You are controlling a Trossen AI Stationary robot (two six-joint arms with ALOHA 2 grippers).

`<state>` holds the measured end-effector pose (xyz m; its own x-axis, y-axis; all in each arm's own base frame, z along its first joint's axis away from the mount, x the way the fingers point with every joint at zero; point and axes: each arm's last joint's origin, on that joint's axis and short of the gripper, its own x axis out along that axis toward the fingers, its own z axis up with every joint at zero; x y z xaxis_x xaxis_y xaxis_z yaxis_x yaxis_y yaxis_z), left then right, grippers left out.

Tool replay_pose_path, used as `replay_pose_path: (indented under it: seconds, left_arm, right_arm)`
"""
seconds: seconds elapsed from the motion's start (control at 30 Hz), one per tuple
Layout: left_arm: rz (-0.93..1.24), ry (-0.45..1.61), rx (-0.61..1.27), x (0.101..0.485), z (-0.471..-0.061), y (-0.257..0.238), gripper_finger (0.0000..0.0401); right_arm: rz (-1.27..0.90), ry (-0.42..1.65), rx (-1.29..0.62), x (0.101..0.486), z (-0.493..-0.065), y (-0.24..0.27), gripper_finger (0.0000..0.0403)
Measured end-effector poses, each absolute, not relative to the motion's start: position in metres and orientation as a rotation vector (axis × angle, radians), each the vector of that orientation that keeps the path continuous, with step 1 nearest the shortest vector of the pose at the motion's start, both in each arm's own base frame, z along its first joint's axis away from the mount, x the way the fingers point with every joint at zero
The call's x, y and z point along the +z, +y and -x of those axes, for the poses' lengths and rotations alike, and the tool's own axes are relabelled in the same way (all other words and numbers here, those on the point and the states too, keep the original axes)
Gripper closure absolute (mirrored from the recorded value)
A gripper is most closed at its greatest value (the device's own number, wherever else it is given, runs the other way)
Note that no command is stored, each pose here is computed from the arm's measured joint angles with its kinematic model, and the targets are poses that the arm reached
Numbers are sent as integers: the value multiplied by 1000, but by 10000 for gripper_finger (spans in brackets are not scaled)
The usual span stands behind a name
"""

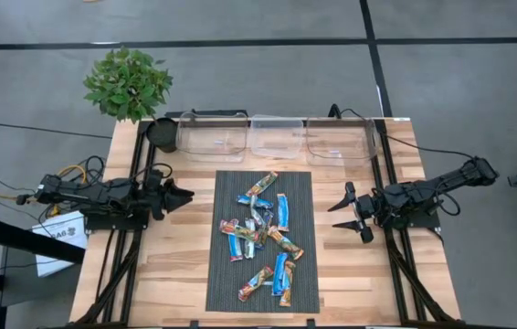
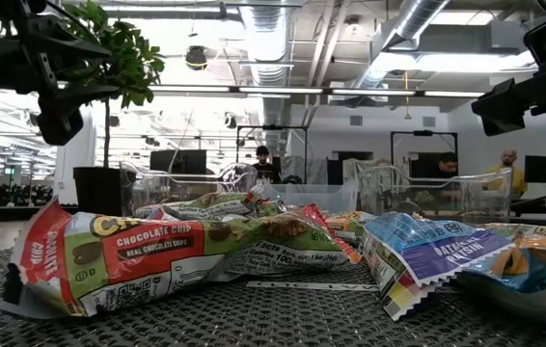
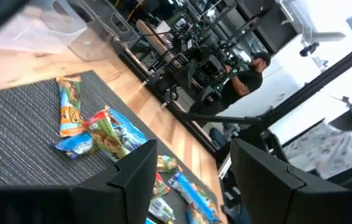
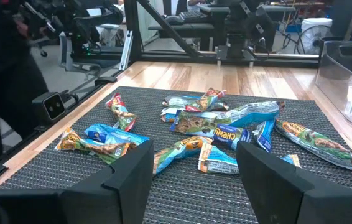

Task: Pick and place Granola Bars by type
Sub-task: Put the red granola bar into the left transparent bin

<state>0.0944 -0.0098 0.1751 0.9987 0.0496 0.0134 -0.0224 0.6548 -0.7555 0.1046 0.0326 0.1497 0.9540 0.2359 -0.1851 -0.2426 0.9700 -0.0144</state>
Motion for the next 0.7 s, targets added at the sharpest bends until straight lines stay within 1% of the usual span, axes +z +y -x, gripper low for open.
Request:
replay_pose_path:
  seconds: [0.07, 0.2, 0.3, 0.4, 0.47, 0.57, 0.7]
  left_arm:
    - [894, -36, 44, 175, -94, -10, 204]
    - [1066, -18, 90, 172, -97, -9, 204]
    - [1092, 23, 137, 167, -101, -9, 204]
    - [1122, 49, 224, 163, -105, -9, 204]
    - [1113, 87, 280, 163, -108, -8, 204]
    - [1070, 124, 303, 179, -116, -10, 204]
    - [922, 225, 339, 204, -135, -13, 204]
  right_arm:
    - [37, 183, 243, 150, -105, 33, 182]
    - [37, 184, 243, 150, -105, 33, 182]
    - [37, 184, 243, 150, -105, 33, 182]
    - [37, 184, 243, 150, -105, 33, 182]
    - [37, 183, 243, 150, -105, 33, 182]
    - [37, 184, 243, 150, -105, 33, 182]
    - [37, 183, 243, 150, -105, 33, 182]
